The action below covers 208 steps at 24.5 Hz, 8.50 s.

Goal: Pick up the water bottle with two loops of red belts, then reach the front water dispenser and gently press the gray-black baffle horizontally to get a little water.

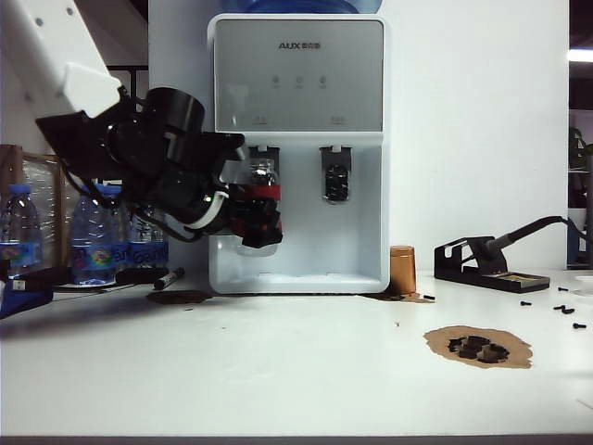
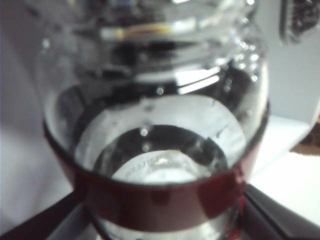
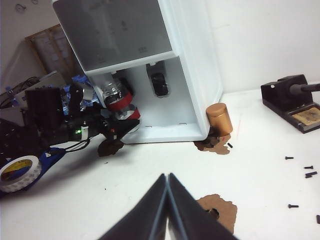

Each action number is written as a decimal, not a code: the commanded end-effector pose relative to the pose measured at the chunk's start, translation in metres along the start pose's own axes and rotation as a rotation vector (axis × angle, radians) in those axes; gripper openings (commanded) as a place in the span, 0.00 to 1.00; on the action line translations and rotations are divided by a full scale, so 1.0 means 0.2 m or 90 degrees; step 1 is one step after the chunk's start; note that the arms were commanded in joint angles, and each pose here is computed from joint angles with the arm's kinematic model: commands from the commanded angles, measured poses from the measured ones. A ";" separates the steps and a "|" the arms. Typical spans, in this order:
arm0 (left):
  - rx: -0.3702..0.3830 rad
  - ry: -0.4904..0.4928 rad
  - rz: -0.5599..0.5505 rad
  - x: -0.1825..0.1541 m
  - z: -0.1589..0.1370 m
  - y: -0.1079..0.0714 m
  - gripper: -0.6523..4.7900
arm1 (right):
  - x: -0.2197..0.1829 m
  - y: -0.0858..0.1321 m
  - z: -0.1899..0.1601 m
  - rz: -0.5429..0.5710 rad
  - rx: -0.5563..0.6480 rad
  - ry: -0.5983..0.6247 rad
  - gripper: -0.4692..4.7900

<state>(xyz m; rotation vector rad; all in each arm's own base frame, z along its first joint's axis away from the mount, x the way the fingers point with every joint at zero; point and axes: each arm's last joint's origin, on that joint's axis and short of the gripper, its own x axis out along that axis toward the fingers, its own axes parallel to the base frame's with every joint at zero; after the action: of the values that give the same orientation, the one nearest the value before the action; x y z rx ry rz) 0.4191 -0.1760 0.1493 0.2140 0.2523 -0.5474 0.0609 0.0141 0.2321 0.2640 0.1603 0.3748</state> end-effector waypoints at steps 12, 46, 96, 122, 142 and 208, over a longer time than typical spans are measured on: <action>-0.001 -0.040 0.017 0.02 0.08 0.05 0.11 | 0.08 -0.03 -0.09 0.104 -0.008 -0.004 0.09; -0.001 -0.039 0.020 0.02 0.08 0.06 0.11 | 0.11 -0.03 -0.12 0.157 -0.052 -0.042 0.09; 0.001 -0.082 -0.206 -0.46 -0.14 -0.46 0.11 | 0.19 -0.10 -0.30 0.167 -0.020 0.008 0.09; 0.027 0.019 -0.207 -0.43 -0.35 -0.48 0.11 | 0.20 -0.12 -0.35 0.146 -0.064 0.015 0.09; 0.028 0.003 -0.191 -0.42 -0.34 -0.47 1.00 | 0.20 -0.12 -0.34 0.142 -0.066 0.007 0.09; -0.091 -0.140 0.308 -1.97 -0.04 -0.14 0.11 | 0.20 -0.10 -0.36 0.240 -0.057 0.044 0.09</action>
<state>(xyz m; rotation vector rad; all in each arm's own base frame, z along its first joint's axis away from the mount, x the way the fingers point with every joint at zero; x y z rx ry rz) 0.0777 -0.0057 0.2539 0.0451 0.0254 -0.0692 0.0890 0.0263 0.1548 0.1925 0.1616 0.7578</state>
